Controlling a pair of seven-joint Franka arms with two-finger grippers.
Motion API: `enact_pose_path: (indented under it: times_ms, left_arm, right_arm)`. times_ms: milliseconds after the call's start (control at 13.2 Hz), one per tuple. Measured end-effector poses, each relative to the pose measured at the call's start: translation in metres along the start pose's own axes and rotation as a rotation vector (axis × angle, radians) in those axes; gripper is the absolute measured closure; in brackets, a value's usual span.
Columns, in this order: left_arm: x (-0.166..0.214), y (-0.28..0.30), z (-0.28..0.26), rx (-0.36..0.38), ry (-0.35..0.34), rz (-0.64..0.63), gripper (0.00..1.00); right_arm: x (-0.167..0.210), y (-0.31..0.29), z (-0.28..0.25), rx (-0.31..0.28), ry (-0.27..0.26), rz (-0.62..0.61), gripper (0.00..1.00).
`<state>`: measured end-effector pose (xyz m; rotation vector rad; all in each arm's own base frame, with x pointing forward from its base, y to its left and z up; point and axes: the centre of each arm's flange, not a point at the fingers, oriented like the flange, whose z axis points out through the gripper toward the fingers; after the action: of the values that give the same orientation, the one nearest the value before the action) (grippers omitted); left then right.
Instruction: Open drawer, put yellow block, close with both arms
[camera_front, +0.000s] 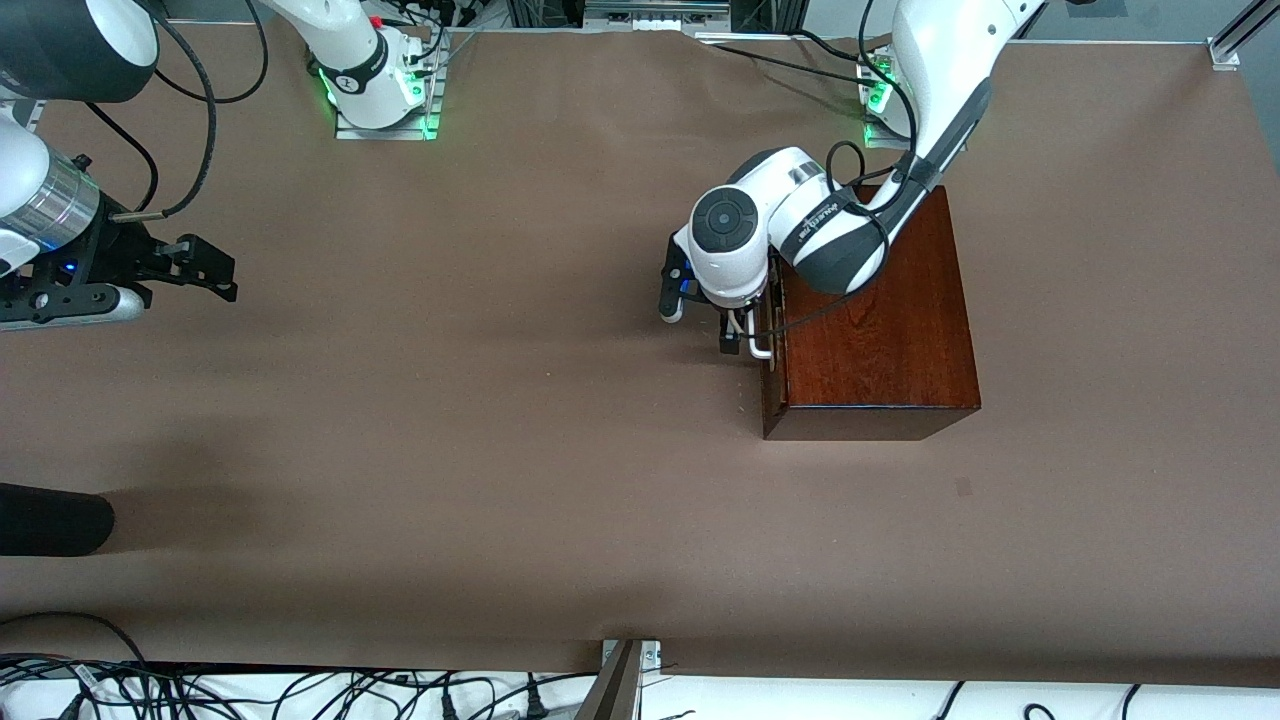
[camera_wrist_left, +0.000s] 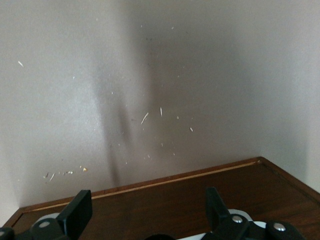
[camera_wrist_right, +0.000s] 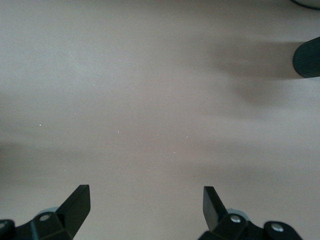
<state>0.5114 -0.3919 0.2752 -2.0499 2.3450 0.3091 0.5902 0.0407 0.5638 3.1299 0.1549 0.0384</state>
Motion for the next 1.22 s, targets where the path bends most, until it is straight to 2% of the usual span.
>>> enact_pose_path:
  times_ms: [836,988,1140,1216]
  left_arm:
    - [-0.004,-0.003,-0.013,0.018,0.01,-0.013,0.0]
    - [-0.006,-0.002,-0.032,0.014,0.057,-0.092,0.0]
    - [-0.009,0.001,-0.073,-0.005,0.129,-0.216,0.0]
    - [-0.014,0.004,-0.098,-0.029,0.135,-0.28,0.0]
  right_arm:
    - [0.0,-0.001,0.0,0.0,0.0,-0.003,0.0]
    - [0.0,-0.001,0.0,0.0,0.0,-0.003,0.0]
    - [0.0,-0.001,0.0,0.0,-0.001,-0.003,0.0]
    - [0.0,-0.001,0.0,0.0,-0.001,-0.003,0.0]
